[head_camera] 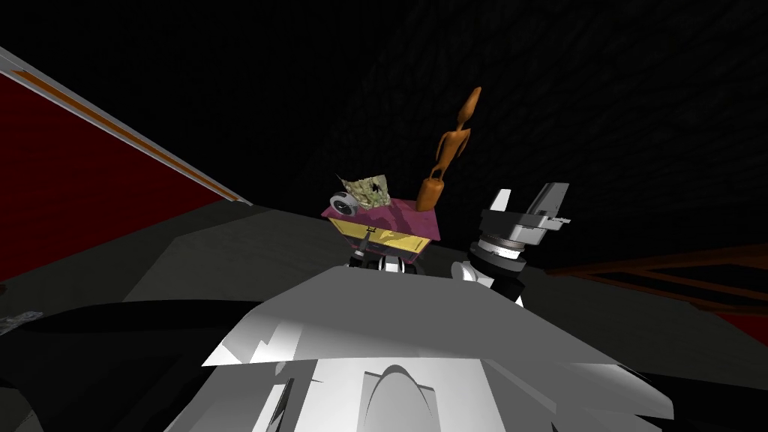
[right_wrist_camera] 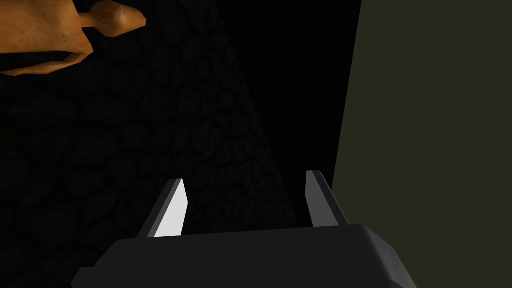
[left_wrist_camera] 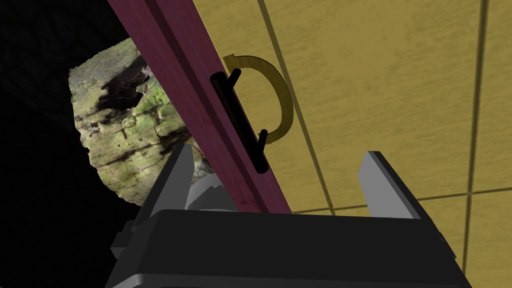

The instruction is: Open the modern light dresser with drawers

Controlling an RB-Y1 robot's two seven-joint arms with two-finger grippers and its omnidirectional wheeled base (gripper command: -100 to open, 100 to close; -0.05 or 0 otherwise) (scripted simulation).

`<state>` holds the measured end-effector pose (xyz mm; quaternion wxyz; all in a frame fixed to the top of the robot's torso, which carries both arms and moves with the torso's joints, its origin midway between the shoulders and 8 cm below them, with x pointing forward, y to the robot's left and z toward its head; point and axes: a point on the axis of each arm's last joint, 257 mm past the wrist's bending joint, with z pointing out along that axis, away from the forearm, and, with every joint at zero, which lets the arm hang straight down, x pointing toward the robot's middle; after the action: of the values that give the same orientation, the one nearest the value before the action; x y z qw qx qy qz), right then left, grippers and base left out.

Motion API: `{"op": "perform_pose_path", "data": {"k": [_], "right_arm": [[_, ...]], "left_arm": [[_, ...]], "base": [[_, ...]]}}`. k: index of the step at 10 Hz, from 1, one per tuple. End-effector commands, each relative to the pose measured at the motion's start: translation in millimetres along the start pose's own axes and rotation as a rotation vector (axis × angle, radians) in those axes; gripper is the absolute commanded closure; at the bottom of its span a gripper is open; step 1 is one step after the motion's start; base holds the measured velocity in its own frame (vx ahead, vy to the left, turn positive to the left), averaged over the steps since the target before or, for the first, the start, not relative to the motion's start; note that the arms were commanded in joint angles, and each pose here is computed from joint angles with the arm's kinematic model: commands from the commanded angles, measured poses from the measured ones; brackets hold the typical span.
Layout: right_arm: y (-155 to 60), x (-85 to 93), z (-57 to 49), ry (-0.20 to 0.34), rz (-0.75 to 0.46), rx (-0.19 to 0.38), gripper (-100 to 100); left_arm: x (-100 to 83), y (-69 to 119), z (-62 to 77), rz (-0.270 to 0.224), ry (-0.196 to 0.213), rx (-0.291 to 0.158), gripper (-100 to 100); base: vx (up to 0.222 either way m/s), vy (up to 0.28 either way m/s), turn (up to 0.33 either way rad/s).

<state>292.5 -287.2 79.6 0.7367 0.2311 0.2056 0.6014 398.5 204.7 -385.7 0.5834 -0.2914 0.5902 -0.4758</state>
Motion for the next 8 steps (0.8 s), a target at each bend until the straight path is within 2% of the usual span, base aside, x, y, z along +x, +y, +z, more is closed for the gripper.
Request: {"op": "perform_pose_path", "data": {"k": [1,8], "right_arm": [[0.0,0.0,0.0,0.0,0.0,0.0,0],[0.0,0.0,0.0,0.0,0.0,0.0,0]], "left_arm": [[-5.9,5.5,17.9,0.01,0.016,-0.022,-100],[-16.7,14.7,58.3,0.031,0.047,-0.077,-100]], "base": [[-0.063,-0.022,-0.017],[-0.062,-0.015,-0.015]]}}
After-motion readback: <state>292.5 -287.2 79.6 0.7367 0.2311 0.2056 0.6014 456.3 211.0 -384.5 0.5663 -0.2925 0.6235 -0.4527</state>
